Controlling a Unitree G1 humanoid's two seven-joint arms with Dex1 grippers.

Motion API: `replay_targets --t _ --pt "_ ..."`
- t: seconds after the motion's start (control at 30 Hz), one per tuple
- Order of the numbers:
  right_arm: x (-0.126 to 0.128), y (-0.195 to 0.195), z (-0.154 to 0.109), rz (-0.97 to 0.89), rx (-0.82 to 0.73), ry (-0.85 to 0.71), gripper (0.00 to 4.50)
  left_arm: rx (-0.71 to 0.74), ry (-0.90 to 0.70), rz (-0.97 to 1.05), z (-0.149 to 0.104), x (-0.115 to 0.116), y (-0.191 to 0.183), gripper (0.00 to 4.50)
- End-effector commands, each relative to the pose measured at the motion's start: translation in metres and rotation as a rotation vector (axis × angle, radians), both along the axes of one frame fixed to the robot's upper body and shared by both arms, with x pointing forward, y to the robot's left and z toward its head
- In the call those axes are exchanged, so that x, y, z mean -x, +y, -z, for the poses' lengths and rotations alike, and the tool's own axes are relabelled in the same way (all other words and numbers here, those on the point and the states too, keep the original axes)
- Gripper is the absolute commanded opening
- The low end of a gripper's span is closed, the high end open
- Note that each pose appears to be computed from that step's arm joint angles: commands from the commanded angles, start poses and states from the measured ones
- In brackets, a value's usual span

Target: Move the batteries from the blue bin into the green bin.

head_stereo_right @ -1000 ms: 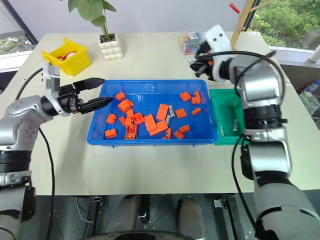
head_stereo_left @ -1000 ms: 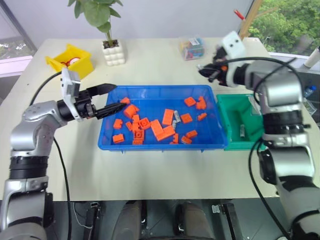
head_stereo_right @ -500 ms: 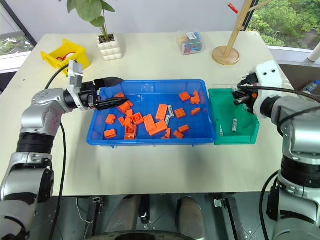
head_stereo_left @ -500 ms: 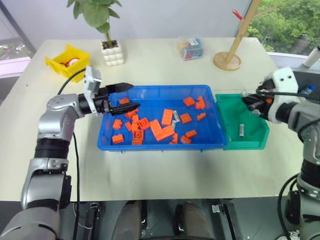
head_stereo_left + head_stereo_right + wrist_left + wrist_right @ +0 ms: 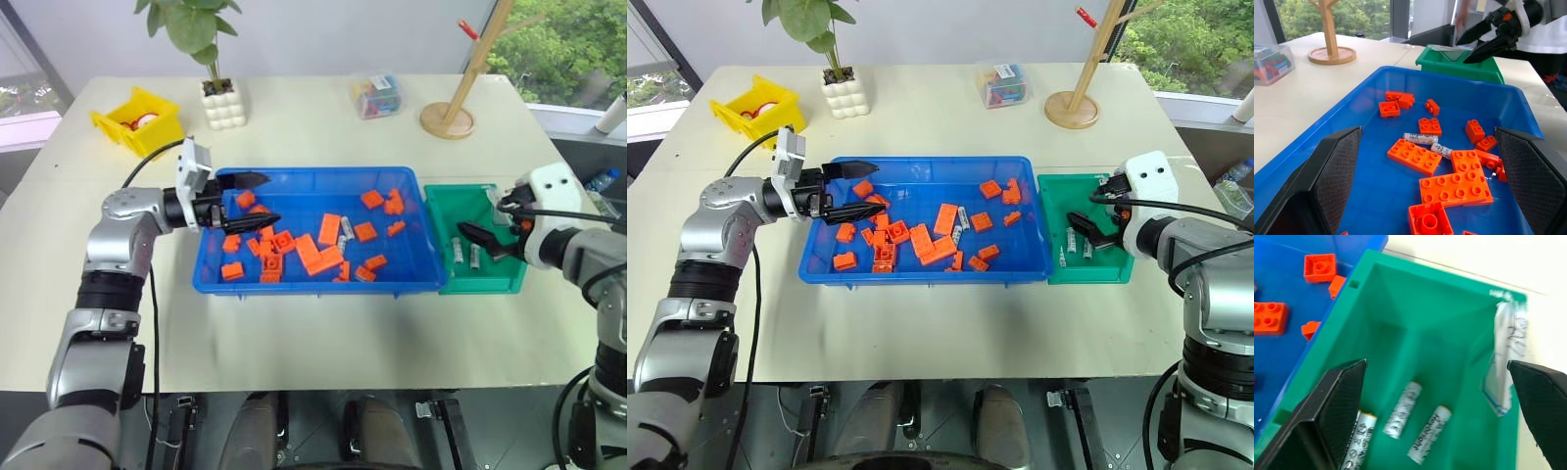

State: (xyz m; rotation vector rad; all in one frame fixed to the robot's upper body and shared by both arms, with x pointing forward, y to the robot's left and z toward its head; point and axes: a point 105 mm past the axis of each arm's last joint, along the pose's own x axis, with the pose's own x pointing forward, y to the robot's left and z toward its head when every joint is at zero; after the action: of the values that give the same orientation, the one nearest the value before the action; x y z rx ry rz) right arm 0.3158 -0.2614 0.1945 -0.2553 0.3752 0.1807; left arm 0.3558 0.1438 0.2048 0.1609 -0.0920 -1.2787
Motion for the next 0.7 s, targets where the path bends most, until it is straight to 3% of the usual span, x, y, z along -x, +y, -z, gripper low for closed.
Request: replay_targets --t 0.03,0.27,0.47,0.7 --pt "-0.008 0.007 -0.029 -0.033 0.025 -0.111 4.45 0.009 -0.056 -0.019 -0.015 0.001 0.006 4.50" --pt "-0.026 0.079 -0.054 -0.253 -0.200 -0.171 4.45 0.006 -0.058 -0.049 -0.013 0.003 0.010 4.50" --pt "-0.027 0.145 -0.019 -0.369 -0.420 -0.015 4.45 0.005 -0.096 -0.090 -0.016 0.010 0.011 4.50" --pt "-0.015 0.171 0.008 -0.416 -0.443 0.121 4.45 -0.003 -0.111 -0.108 -0.018 0.025 0.011 4.50"
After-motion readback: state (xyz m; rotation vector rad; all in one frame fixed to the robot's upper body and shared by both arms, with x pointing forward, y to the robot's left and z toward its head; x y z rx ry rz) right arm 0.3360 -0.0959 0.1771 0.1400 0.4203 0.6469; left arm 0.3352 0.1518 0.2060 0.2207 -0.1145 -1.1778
